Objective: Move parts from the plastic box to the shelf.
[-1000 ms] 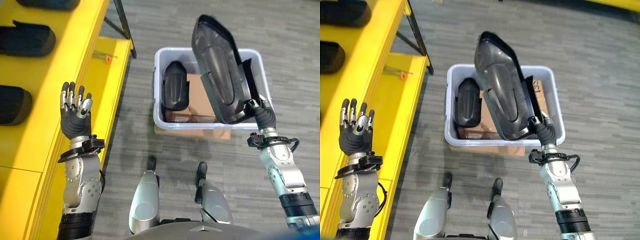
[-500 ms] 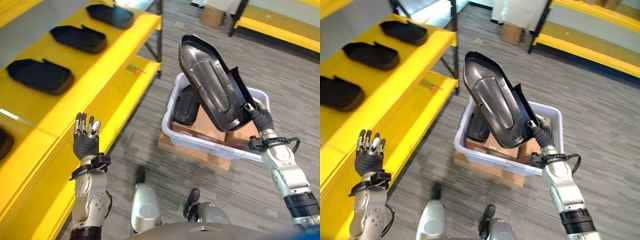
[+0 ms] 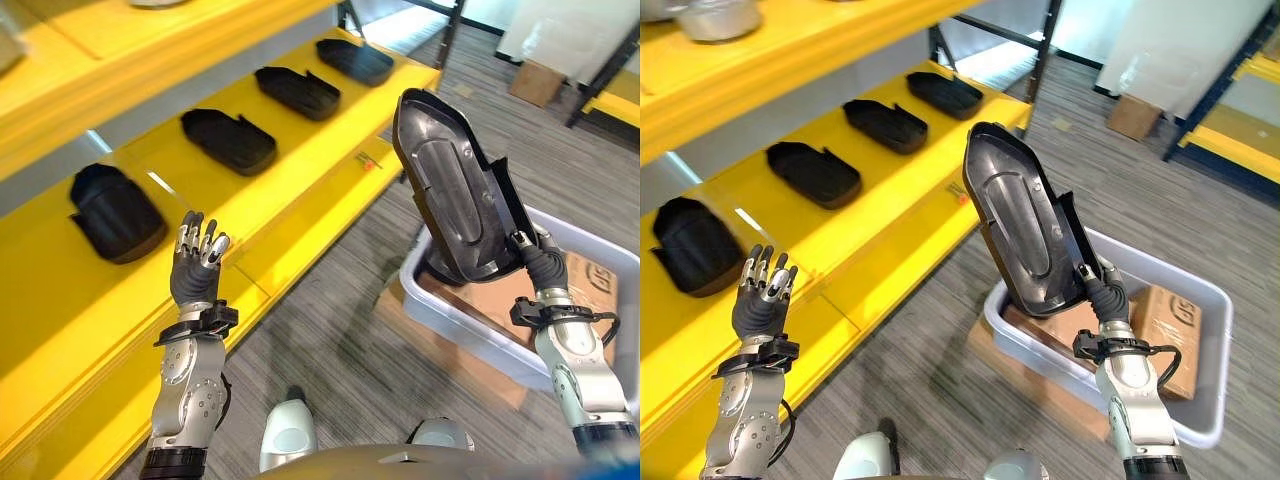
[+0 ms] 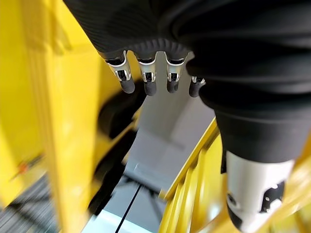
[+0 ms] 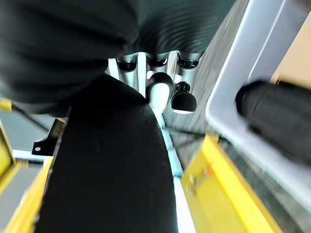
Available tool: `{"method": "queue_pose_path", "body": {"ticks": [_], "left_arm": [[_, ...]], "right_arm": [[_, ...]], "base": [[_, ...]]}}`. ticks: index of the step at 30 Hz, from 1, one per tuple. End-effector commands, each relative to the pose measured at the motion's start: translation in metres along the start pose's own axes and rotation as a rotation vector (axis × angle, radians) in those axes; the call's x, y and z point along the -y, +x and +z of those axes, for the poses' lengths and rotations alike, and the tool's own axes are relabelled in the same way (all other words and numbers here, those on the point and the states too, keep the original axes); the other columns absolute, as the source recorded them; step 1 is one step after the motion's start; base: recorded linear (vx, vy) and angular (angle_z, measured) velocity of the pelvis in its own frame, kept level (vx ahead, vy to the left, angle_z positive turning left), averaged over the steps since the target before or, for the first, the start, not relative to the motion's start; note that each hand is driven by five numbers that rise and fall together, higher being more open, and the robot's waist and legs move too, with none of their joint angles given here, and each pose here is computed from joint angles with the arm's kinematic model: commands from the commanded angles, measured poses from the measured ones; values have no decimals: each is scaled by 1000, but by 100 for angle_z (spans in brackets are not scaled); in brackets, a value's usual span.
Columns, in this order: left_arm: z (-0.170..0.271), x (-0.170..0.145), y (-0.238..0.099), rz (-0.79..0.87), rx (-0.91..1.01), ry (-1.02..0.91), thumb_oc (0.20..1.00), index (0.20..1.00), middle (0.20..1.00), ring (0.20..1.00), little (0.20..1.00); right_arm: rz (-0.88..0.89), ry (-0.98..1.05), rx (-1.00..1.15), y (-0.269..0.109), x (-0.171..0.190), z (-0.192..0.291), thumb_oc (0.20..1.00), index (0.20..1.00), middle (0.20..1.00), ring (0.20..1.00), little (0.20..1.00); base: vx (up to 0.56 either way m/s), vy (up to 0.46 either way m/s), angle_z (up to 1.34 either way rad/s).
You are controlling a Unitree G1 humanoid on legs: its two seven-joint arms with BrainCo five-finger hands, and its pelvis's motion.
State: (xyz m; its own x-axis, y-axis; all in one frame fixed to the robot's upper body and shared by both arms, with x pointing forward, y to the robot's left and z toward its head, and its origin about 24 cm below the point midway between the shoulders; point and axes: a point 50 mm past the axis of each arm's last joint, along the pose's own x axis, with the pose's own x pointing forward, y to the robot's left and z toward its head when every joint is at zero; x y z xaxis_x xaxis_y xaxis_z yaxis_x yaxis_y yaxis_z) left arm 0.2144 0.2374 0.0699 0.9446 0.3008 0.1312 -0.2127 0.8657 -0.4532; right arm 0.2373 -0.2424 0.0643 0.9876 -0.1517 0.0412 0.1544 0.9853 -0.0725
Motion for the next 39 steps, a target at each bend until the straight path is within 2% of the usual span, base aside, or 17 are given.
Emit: {"method": "queue_pose_path", "body": {"ticks": [1, 10, 23, 39], "left_arm": [[26, -4, -2, -17, 116, 67, 1000, 1000, 1000, 1000, 1000], [34, -19, -7, 59, 142, 116, 1000, 1000, 1000, 1000, 1000], [26, -7, 7, -47, 95, 206, 1000, 1000, 1000, 1000, 1000], [12, -4, -7, -45, 58, 114, 1000, 1000, 1000, 1000, 1000]], "right_arm": [[-19, 73, 166, 14, 2, 31, 200, 200, 200, 200, 200], [18, 130, 167, 16, -17, 30, 200, 200, 200, 200, 200], [-1, 196, 118, 4, -16, 13, 200, 200, 200, 200, 200], [49, 201, 91, 0, -13, 9, 200, 200, 200, 200, 200]], "base": [[-34, 152, 57], [-9, 199, 51], [20, 277, 55], [33, -40, 8]]}}
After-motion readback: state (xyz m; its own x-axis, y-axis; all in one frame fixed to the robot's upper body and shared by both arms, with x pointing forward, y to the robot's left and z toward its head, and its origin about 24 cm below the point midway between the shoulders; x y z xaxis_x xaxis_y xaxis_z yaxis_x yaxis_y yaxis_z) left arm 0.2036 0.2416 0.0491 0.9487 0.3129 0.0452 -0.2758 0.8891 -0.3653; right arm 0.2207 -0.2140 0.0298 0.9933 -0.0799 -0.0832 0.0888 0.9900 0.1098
